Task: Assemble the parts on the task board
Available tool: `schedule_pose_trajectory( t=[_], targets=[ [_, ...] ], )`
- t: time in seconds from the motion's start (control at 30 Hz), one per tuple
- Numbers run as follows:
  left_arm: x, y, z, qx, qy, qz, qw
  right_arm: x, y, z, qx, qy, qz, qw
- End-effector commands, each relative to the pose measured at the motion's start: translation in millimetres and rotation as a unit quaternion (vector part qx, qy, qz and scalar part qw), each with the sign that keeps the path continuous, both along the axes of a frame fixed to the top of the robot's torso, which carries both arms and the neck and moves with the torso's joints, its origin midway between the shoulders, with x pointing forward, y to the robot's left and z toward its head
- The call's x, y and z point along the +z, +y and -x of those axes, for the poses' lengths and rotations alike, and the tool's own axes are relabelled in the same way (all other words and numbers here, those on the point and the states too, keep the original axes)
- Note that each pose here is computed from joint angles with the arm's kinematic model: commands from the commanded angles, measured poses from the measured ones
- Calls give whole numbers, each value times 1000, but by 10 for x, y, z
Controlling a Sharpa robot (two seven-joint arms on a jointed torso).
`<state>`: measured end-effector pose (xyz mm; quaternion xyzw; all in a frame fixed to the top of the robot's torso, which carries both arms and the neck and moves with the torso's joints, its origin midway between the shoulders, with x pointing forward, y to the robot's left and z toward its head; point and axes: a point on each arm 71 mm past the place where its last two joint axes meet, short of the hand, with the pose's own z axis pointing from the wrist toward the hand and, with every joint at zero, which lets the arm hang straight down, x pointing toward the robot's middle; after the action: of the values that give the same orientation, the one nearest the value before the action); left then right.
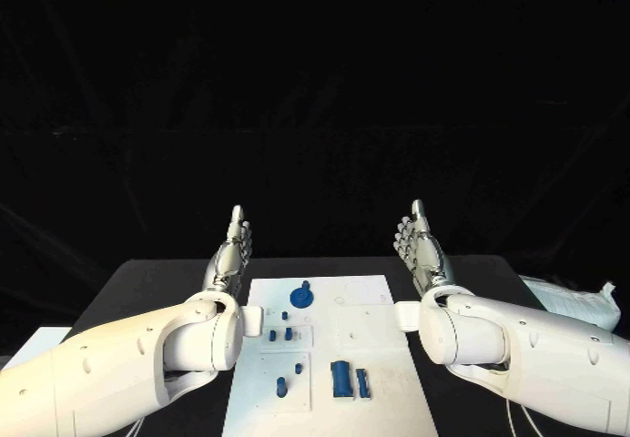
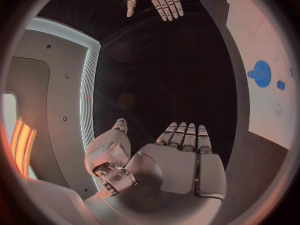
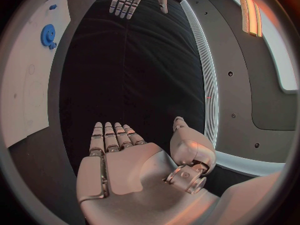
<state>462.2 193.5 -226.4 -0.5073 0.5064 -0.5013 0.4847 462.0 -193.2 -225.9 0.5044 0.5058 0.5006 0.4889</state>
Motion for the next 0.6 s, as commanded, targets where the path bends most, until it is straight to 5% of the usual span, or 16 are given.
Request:
schedule_pose_trajectory(
  t=[0.03, 0.6],
  targets=[
    [22, -11, 4, -1, -13, -4, 1000, 17, 8, 2, 2, -10, 0, 1000],
    [22, -11, 4, -1, -13, -4, 1000, 17, 8, 2, 2, -10, 0, 1000]
  ],
)
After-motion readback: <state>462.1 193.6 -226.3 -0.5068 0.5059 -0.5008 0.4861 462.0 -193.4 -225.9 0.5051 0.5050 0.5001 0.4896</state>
